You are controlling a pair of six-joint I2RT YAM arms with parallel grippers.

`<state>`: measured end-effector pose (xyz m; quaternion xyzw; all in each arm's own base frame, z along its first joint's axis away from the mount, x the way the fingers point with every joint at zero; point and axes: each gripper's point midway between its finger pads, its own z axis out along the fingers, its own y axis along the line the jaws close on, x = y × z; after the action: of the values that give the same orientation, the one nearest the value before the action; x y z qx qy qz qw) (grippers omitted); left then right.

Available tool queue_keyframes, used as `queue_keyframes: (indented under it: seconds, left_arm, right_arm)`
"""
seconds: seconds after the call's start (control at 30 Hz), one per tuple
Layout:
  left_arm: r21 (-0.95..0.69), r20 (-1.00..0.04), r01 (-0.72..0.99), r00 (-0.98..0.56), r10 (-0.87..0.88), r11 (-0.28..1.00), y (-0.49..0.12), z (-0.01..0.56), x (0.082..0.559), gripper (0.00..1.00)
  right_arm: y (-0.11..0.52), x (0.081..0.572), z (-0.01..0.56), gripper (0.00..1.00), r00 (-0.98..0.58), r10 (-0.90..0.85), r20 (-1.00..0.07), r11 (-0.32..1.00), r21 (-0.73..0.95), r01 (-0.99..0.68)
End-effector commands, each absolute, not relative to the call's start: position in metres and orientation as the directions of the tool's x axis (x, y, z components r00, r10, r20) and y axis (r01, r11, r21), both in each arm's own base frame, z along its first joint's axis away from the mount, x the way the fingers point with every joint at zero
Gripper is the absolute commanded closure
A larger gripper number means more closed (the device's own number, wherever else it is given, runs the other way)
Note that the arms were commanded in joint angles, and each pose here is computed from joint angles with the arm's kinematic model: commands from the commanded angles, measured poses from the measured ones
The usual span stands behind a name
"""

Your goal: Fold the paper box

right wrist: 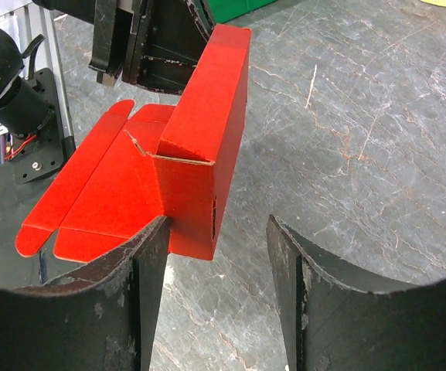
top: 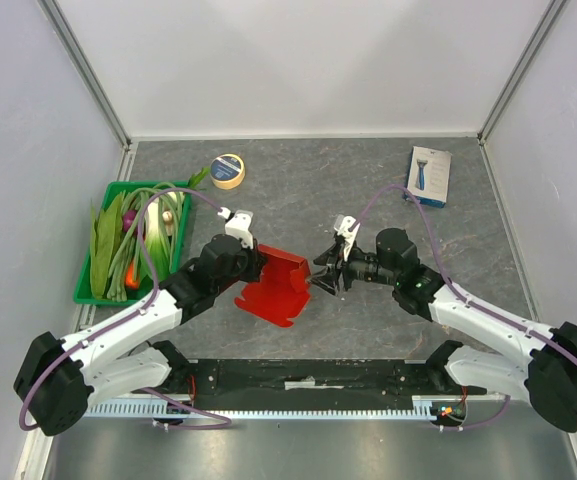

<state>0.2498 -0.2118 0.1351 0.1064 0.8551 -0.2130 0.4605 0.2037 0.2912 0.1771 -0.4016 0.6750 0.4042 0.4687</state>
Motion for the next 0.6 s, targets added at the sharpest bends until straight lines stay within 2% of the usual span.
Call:
queue_keyframes:
  seconds: [0.0, 0.2, 0.4, 0.5, 0.57]
  left_arm:
    - [-0.265, -0.853, 0.371, -0.521, -0.037, 0.89, -0.212, 0.15, 0.256, 0.98]
    - [-0.259, -0.848, 0.353, -0.528, -0.037, 0.899, -0.21, 0.149, 0.257, 0.98]
    - [-0.265, -0.848, 0.358, -0.528, -0.04, 0.895, -0.211, 0.149, 0.257, 0.98]
    - [-0.26, -0.85, 0.361, -0.526, -0.035, 0.895, -0.211, 0.148, 0.257, 0.98]
    - [-0.261, -0.85, 0.36, -0.525, -0.037, 0.896, -0.21, 0.149, 0.256, 0.98]
  right_arm:
    - [0.306, 0.209, 0.208, 0.39, -0.179, -0.077, -0.981, 0.331, 0.144, -0.932]
    - [0.311, 0.201, 0.21, 0.34, -0.182, -0.056, -0.982, 0.292, 0.158, -0.943]
    - [0.307, 0.207, 0.198, 0.42, -0.189, -0.088, -0.978, 0.341, 0.149, -0.928]
    - [0.305, 0.197, 0.205, 0.34, -0.177, -0.073, -0.981, 0.309, 0.147, -0.94]
    - [0.294, 0.2, 0.202, 0.3, -0.192, -0.088, -0.977, 0.364, 0.148, -0.92]
